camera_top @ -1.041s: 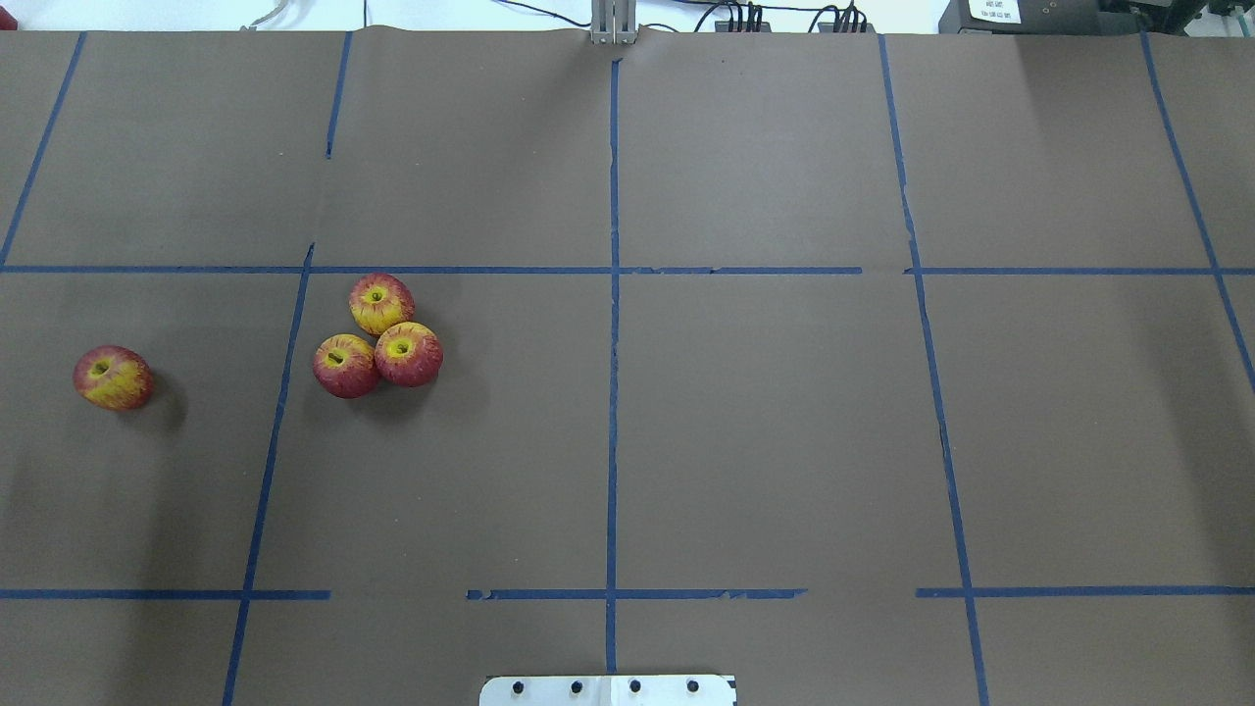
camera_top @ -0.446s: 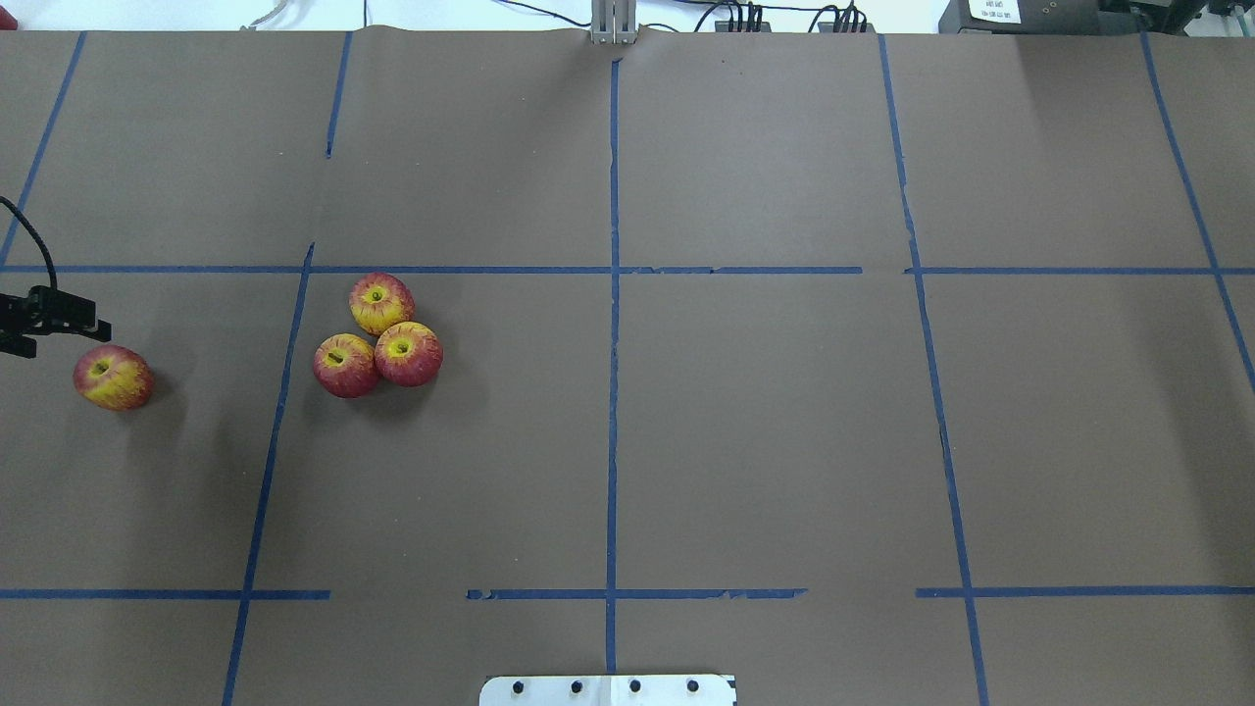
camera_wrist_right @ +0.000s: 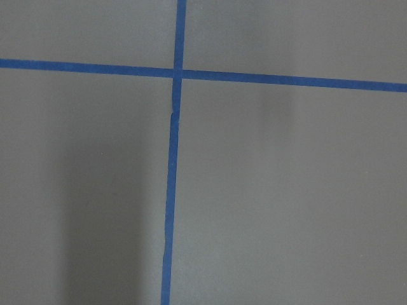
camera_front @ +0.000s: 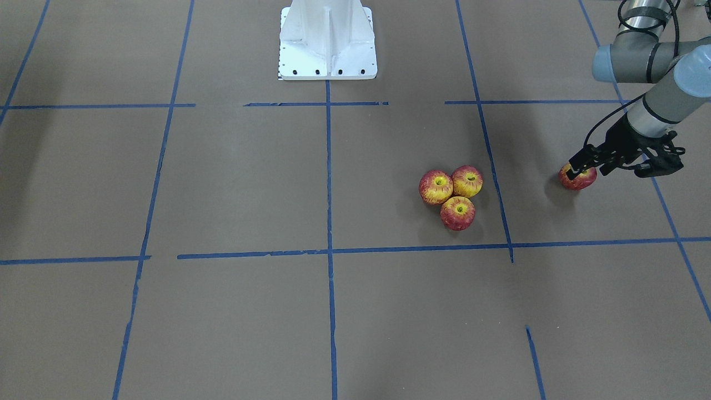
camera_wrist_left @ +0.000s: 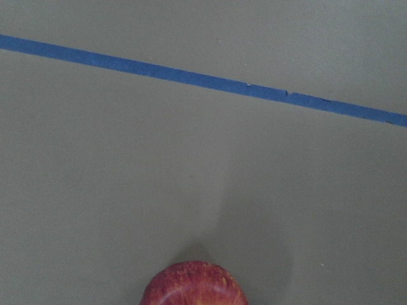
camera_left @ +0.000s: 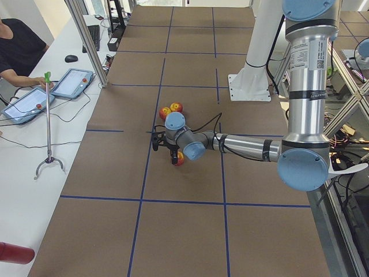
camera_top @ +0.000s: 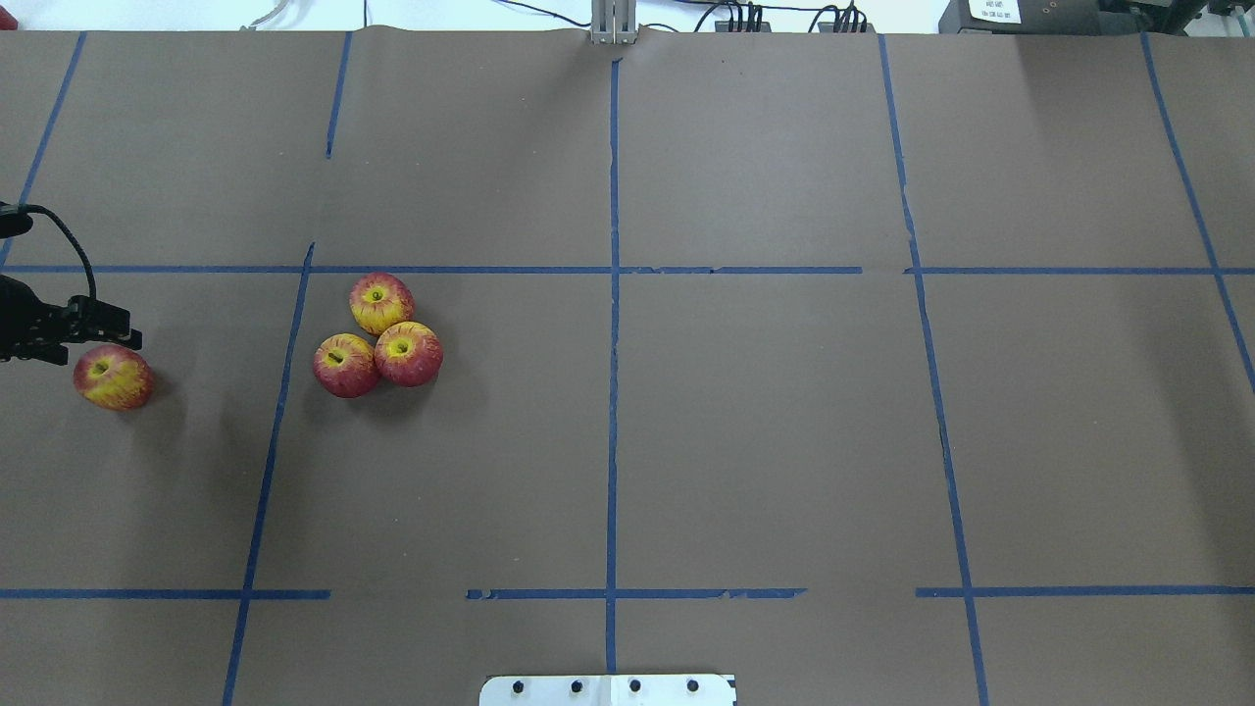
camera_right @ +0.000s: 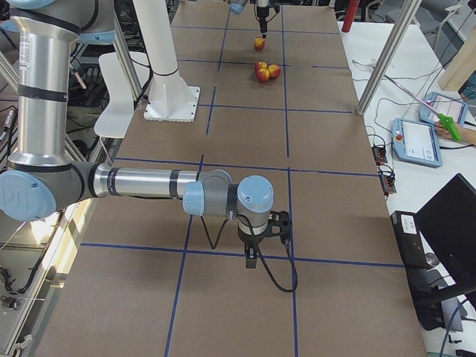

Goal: Stack apples
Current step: 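Lower the left gripper onto the lone red-yellow apple and grasp it, then lift the apple with the left gripper and carry it toward the three-apple cluster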

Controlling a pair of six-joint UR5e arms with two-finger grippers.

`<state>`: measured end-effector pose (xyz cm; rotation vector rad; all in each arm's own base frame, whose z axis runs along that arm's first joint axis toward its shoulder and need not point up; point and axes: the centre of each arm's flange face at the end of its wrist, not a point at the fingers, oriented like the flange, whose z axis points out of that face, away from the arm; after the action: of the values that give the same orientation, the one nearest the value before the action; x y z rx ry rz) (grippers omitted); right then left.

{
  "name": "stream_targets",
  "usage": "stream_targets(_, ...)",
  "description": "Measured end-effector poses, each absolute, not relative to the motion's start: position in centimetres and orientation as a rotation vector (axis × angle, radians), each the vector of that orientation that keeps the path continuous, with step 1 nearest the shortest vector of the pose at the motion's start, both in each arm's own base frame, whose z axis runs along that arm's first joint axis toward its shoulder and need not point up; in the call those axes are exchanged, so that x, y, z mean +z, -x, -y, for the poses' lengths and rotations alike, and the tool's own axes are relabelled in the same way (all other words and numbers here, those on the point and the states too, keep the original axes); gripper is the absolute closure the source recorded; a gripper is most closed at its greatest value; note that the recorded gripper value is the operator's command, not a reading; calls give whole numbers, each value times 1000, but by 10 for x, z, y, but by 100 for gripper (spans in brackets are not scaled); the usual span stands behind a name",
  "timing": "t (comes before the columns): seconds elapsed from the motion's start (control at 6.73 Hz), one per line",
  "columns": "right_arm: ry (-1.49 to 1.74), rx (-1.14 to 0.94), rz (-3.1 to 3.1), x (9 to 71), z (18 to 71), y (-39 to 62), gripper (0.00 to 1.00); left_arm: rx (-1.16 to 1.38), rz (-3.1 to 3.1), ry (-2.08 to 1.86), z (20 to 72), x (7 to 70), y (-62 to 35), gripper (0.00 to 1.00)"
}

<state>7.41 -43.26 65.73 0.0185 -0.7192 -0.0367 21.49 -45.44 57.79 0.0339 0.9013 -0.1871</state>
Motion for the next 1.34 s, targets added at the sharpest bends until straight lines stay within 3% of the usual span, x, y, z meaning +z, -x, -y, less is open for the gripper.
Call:
stream_targets(0.45,-17,-36,719,657,432,-74,0,-180,-858,-21,446,596,-228,0)
stream_targets(0.59,-18,-36,719,657,432,-74,0,-171,-854,-15,445,599,-234,5)
stream_targets(0.89,-18,-36,719,657,433,-74,0,-158,-850,-5,444,603,-242,100)
stream_targets(1.19,-19,-37,719,657,433,-74,0,-145,-870,-14,446,583,-245,100)
stream_targets(1.34,-19,-37,719,657,433,-74,0,-136,-896,-27,447,543,-246,100)
